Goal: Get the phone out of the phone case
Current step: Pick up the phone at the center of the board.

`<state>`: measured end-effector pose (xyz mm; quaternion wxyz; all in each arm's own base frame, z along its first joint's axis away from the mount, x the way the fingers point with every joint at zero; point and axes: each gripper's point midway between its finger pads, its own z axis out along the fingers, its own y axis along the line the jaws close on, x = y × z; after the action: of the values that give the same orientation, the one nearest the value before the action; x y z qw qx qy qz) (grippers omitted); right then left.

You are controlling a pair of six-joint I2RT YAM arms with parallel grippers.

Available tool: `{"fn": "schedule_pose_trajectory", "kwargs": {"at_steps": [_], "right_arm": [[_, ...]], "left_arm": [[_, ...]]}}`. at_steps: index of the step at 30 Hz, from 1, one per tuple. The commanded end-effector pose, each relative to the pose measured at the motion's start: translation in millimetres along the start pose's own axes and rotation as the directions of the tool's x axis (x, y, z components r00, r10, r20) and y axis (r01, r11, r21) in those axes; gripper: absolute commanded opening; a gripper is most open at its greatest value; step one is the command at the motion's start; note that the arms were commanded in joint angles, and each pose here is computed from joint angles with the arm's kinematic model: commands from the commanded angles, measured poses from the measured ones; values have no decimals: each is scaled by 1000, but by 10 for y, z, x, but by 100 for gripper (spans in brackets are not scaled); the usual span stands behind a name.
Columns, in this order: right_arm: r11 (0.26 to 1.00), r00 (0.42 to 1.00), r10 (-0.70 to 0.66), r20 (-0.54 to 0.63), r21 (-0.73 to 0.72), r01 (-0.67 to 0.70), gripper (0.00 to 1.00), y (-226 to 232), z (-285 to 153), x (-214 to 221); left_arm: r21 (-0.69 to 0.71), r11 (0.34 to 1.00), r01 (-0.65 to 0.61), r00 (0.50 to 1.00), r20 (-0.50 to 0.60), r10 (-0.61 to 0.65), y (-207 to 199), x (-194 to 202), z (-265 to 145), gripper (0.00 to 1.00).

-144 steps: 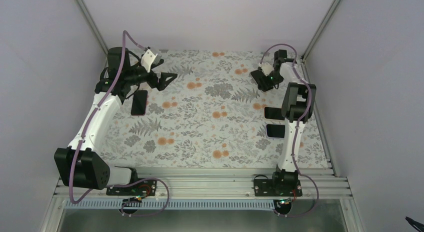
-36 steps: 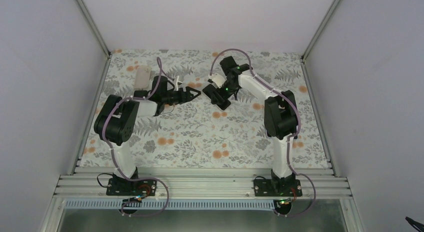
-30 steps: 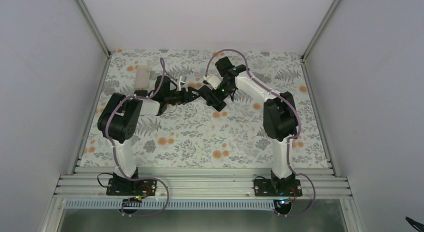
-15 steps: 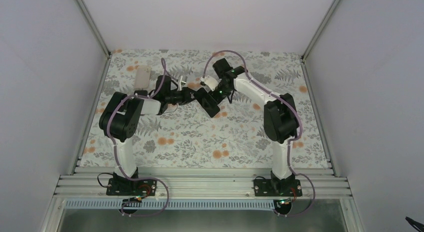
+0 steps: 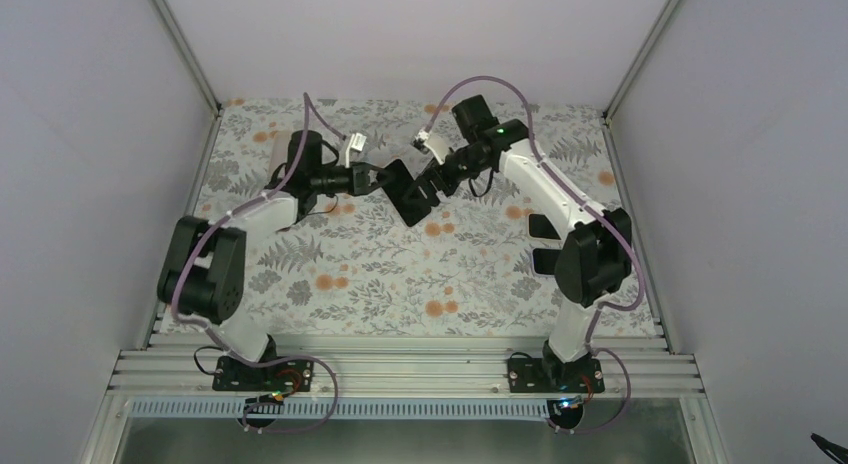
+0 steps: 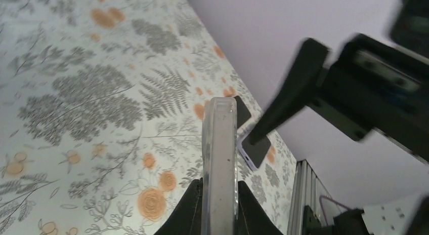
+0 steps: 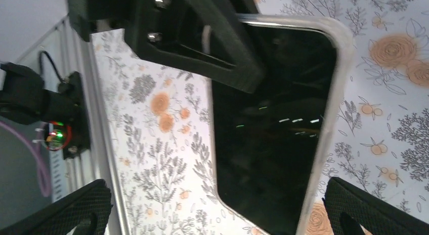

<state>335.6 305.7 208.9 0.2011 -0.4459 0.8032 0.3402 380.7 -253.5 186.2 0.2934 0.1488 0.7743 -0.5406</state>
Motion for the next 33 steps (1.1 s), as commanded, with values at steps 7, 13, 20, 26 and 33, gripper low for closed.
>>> {"fn": "schedule_pose_trajectory", "kwargs": {"at_steps": [7, 13, 20, 26, 33], "right_arm": [[980, 978, -102, 181, -152, 131, 99, 691, -656, -208], [968, 963, -155, 221, -159, 192, 99, 932, -889, -200], [944, 964, -178, 199, -242, 224, 93, 1099, -865, -57], [940, 971, -193, 138, -257, 224, 81, 1203, -730, 51], [935, 967, -251, 52, -248, 256, 59, 1338, -506, 141]], "left_arm": [[154, 884, -441, 892, -36, 451, -1142, -135, -494, 2], [245, 791, -561, 808, -48, 588, -1592, 3, -750, 3], [342, 713, -612, 754, -20, 656, -2010, 91, -866, 6], [378, 694, -613, 743, -23, 669, -2129, 173, -841, 6], [387, 699, -602, 740, -59, 670, -2153, 242, -744, 6]]}}
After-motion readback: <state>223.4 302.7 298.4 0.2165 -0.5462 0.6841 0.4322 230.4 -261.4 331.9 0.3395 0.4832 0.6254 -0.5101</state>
